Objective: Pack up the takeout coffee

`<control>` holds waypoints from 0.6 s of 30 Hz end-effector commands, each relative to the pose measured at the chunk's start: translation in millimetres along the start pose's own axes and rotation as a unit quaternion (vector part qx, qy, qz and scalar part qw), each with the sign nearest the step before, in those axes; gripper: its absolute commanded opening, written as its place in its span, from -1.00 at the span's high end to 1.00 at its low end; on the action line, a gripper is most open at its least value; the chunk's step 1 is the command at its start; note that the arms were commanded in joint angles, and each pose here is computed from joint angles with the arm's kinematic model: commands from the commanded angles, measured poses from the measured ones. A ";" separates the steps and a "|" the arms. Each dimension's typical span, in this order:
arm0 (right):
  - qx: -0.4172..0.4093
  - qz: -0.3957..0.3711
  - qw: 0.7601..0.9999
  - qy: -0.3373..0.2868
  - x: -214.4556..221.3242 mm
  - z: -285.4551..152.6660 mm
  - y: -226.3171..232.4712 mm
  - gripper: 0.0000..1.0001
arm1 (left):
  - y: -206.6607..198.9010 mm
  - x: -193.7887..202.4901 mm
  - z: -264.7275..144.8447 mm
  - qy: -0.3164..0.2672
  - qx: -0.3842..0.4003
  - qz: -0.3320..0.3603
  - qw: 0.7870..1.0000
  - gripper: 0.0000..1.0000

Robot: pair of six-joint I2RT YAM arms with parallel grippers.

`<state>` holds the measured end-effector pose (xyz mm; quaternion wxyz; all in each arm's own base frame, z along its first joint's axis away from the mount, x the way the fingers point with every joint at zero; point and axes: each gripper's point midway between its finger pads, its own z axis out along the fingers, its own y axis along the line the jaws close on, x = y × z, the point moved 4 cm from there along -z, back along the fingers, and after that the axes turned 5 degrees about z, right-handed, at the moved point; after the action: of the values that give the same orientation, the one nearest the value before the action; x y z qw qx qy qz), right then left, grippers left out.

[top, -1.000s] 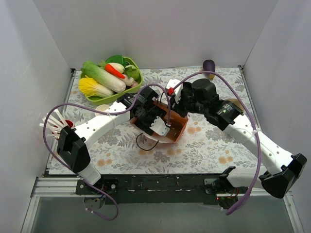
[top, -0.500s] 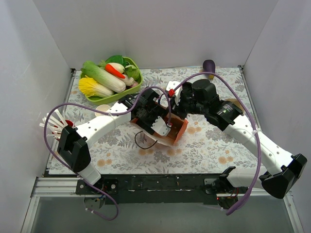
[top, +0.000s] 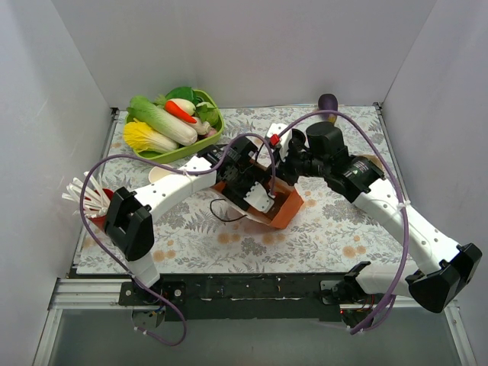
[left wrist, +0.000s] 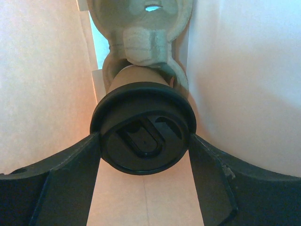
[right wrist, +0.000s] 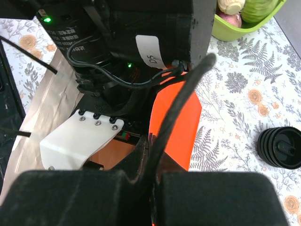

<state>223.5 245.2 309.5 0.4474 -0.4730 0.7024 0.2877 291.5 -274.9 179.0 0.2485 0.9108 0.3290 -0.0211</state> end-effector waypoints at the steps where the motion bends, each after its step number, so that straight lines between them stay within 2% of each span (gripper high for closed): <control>1: -0.024 -0.012 0.998 -0.053 -22.2 -10.1 3.8 0.97 | 9.0 0.6 -2.9 -0.017 -0.011 -0.049 0.999 0.05; 5: -0.013 -0.013 0.999 -0.044 -17.3 -13.5 -9.1 0.97 | 12.9 -2.7 -9.6 -0.026 -0.030 -0.058 0.998 -0.23; 10: 0.001 -0.006 0.999 -0.035 -17.5 -16.9 -29.4 0.97 | 14.5 -5.8 -13.0 -0.034 -0.037 -0.076 0.996 -0.47; 11: 0.000 -0.005 0.999 -0.036 -17.8 -16.6 -31.5 0.97 | 14.0 -5.7 -12.2 -0.034 -0.036 -0.080 0.996 -0.57; 12: 0.000 -0.002 0.999 -0.034 -17.2 -15.5 -34.9 0.97 | 14.6 -6.0 -13.4 -0.034 -0.037 -0.082 0.995 -0.96; 18: 0.001 0.000 0.999 -0.034 -17.9 -14.7 -42.1 0.97 | 21.5 -8.7 -20.6 -0.048 -0.056 -0.094 0.993 -0.96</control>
<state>257.8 221.1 310.2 0.4480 -0.4517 0.7138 0.2928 292.5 -281.7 181.3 0.2709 0.8759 0.3947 -0.0602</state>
